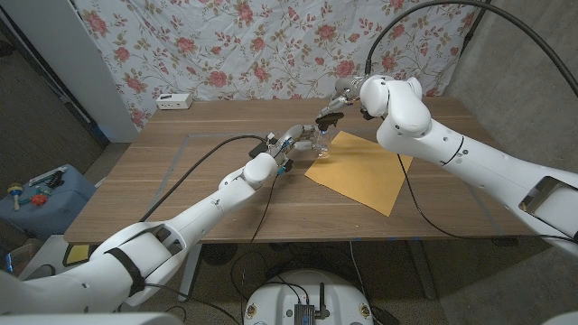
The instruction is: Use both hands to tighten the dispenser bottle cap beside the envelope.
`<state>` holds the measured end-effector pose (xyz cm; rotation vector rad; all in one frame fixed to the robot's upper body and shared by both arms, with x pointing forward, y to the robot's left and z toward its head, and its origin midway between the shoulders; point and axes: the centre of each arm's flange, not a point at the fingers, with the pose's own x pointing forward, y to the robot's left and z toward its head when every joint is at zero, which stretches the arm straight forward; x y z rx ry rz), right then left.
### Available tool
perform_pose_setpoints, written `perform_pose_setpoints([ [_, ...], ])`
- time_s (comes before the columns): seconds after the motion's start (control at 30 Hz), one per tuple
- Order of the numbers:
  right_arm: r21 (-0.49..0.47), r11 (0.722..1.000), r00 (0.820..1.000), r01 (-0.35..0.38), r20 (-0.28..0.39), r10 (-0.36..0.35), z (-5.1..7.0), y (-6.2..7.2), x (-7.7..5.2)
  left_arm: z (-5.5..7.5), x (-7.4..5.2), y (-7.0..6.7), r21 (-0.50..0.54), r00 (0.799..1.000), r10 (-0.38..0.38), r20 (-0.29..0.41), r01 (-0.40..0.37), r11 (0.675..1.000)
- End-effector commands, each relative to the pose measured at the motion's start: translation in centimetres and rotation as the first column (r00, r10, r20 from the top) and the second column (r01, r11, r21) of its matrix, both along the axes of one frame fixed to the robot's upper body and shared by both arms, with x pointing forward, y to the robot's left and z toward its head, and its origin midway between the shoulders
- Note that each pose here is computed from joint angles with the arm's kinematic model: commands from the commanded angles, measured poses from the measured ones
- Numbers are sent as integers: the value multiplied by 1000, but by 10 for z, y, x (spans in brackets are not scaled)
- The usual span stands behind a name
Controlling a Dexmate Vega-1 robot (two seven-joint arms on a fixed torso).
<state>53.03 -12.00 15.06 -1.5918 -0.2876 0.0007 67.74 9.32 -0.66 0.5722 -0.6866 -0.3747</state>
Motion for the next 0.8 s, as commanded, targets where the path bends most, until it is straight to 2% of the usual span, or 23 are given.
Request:
perform_pose_setpoints([
  [0.03, 3, 1000, 1000, 21, -20, -21, 2, 1, 1, 2, 1, 2, -3, 1000, 0, 4, 0, 1000],
  [0.4, 19, 1000, 1000, 9, -9, -9, 3, 1, 1, -1, 1, 2, -16, 1000, 2, 3, -2, 1000],
  [0.8, 41, 998, 998, -52, 27, 51, 5, -4, -7, -3, -1, 6, -22, 1000, 8, 5, -7, 1000],
])
